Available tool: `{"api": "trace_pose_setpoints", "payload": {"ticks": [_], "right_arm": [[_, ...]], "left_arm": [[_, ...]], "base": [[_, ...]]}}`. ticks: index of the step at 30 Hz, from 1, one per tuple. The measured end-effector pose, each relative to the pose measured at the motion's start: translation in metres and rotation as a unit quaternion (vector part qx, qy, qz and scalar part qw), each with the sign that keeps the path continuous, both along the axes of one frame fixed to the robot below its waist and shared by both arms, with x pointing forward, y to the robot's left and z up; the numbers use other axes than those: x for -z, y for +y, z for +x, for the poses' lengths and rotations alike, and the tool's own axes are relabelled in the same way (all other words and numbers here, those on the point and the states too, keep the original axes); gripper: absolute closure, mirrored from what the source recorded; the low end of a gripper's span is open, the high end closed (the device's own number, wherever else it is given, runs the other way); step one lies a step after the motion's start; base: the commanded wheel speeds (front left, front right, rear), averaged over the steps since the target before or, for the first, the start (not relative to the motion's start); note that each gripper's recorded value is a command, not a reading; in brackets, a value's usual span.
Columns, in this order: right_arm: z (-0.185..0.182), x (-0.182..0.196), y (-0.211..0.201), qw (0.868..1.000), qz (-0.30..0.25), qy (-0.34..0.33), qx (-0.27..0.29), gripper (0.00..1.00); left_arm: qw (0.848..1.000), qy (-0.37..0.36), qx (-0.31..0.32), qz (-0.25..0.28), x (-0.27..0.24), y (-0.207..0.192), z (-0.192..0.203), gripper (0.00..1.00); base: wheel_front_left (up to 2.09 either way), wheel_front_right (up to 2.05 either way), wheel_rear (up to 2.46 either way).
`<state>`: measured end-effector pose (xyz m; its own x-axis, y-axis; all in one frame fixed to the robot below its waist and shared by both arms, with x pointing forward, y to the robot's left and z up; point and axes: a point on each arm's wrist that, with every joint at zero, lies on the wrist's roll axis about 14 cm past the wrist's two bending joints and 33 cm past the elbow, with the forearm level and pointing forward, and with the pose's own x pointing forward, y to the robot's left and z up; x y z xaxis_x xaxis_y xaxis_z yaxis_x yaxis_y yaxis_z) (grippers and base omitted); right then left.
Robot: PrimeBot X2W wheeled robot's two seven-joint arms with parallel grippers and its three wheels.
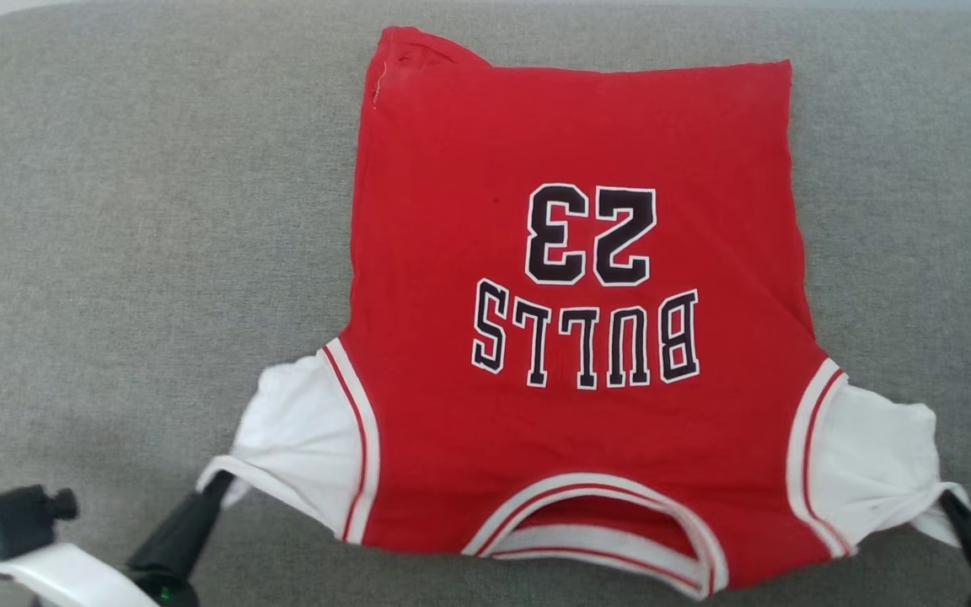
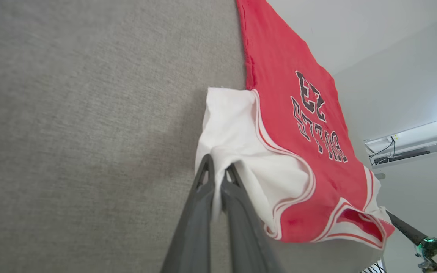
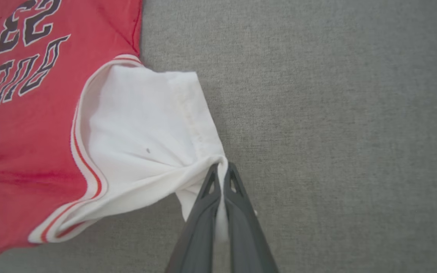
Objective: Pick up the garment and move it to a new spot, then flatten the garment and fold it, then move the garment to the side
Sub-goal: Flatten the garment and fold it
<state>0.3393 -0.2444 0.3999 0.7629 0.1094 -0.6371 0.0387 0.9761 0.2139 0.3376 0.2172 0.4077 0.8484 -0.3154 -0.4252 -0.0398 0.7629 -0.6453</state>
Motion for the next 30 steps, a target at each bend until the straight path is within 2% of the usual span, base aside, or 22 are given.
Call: {"api": "trace_pose_setpoints", "payload": {"ticks": [4, 13, 14, 15, 17, 18, 25, 30], "right_arm": [[0.006, 0.014, 0.012, 1.000, 0.024, 0.016, -0.002, 1.00], [0.011, 0.043, 0.016, 0.999, 0.008, 0.047, -0.024, 1.00], [0.011, 0.044, 0.016, 0.999, 0.007, 0.047, -0.025, 0.97], [0.011, 0.045, 0.016, 0.998, 0.006, 0.048, -0.027, 0.89], [0.011, 0.046, 0.017, 0.998, 0.009, 0.048, -0.028, 0.50], [0.012, 0.046, 0.017, 0.998, 0.006, 0.047, -0.031, 0.00], [0.031, 0.015, 0.003, 0.998, -0.037, 0.010, -0.056, 0.00], [0.078, -0.054, -0.027, 0.991, -0.101, -0.074, -0.054, 0.00]], "left_arm": [[1.000, 0.002, 0.008, -0.004, 0.009, -0.013, 0.003, 1.00], [0.999, 0.029, 0.029, 0.016, 0.034, -0.021, 0.002, 1.00], [0.999, 0.031, 0.031, 0.016, 0.035, -0.022, 0.002, 1.00], [0.999, 0.033, 0.033, 0.017, 0.037, -0.023, 0.001, 1.00], [0.999, 0.032, 0.032, 0.016, 0.037, -0.024, 0.002, 1.00], [0.999, 0.029, 0.033, 0.016, 0.037, -0.025, 0.003, 1.00], [0.999, 0.011, 0.037, 0.022, 0.028, -0.027, 0.002, 1.00], [0.999, -0.008, 0.037, 0.024, 0.017, -0.026, -0.001, 1.00]], "base": [[0.00, 0.00, 0.00], [0.00, 0.00, 0.00], [0.00, 0.00, 0.00], [0.00, 0.00, 0.00], [0.00, 0.00, 0.00], [0.00, 0.00, 0.00], [0.00, 0.00, 0.00], [0.00, 0.00, 0.00]]}}
